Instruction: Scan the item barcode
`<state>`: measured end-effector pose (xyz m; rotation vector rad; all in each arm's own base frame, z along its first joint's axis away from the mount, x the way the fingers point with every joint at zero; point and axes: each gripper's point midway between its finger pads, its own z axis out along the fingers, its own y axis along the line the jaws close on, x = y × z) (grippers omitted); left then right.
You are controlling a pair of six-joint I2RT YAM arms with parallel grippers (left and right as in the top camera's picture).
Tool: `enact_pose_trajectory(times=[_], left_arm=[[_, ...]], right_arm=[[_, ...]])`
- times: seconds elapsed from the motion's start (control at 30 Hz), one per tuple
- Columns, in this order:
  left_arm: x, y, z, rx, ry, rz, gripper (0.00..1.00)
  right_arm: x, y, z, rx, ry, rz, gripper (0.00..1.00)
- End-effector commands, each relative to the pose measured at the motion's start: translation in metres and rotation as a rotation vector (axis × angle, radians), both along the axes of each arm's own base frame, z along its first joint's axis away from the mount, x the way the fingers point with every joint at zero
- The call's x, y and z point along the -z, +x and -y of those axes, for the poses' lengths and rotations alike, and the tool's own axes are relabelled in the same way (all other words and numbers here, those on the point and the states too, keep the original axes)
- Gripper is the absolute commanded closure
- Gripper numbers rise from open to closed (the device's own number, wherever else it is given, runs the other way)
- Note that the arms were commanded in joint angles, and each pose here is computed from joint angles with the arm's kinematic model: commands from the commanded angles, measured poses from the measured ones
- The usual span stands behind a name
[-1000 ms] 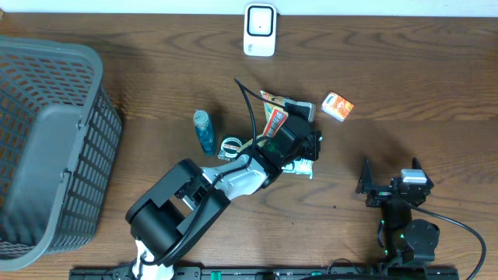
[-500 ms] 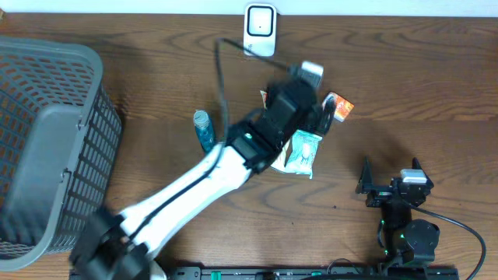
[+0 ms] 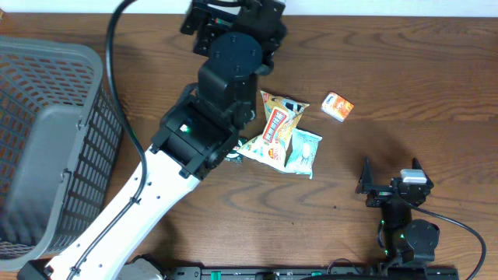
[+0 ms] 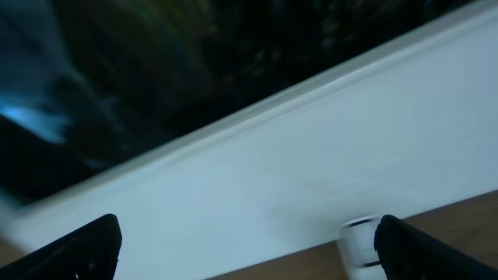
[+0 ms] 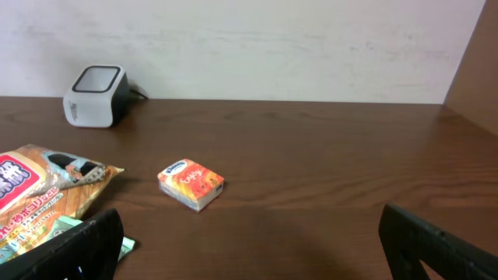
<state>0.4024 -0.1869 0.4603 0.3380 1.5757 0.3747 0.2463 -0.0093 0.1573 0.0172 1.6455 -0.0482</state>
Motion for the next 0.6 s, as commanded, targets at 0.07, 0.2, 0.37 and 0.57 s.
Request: enact_pose_trajectory(times=[0.07, 0.2, 0.37, 0.57], left_arm=[[-0.029, -0.023, -0.043, -0.113, 0.078, 0.032, 0.00], [-0.050, -0.052, -0.067, -0.116, -0.023, 0.067, 0.00], [-0.079, -0.098, -0.104, -0.114, -0.145, 0.151, 0.00], [-0.100, -0.146, -0.144, -0.067, -0.287, 0.220, 0.00]], right_arm=[[0.001, 0.000, -0.005, -0.021, -0.014, 0.000, 0.01], [0.001, 0.000, -0.005, -0.021, -0.014, 0.000, 0.01], [0.001, 0.000, -0.005, -0.021, -0.014, 0.000, 0.01], [0.001, 0.000, -0.005, -0.021, -0.014, 0.000, 0.01]])
